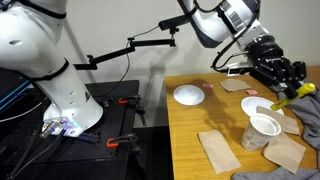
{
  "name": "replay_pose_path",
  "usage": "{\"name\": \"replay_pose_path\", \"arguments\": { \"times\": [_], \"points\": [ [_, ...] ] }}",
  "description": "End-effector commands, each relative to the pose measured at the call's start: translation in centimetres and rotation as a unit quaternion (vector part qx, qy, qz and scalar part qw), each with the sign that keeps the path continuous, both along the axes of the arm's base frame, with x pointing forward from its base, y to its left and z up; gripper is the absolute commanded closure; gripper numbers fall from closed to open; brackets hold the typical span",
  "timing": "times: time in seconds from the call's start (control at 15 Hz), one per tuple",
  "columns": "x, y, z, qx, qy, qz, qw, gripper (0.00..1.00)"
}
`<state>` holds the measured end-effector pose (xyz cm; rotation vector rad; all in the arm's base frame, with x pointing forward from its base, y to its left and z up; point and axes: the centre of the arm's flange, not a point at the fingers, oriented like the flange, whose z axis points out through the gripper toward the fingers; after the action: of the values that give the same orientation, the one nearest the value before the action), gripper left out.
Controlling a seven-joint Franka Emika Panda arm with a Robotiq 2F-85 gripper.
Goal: Put the marker in the cup
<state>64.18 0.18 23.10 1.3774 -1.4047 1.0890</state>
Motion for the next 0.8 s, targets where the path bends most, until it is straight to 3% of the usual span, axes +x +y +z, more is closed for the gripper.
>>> {"name": "replay_pose_path", "arguments": {
  "times": [0.0, 0.73],
  "points": [
    [0.7, 0.2, -1.1, -0.004, 0.003, 0.005, 1.0000, 0.95],
    [0.1, 2.2, -6.0, -0.016, 0.049, 0.049, 0.9975, 0.95]
  ]
}}
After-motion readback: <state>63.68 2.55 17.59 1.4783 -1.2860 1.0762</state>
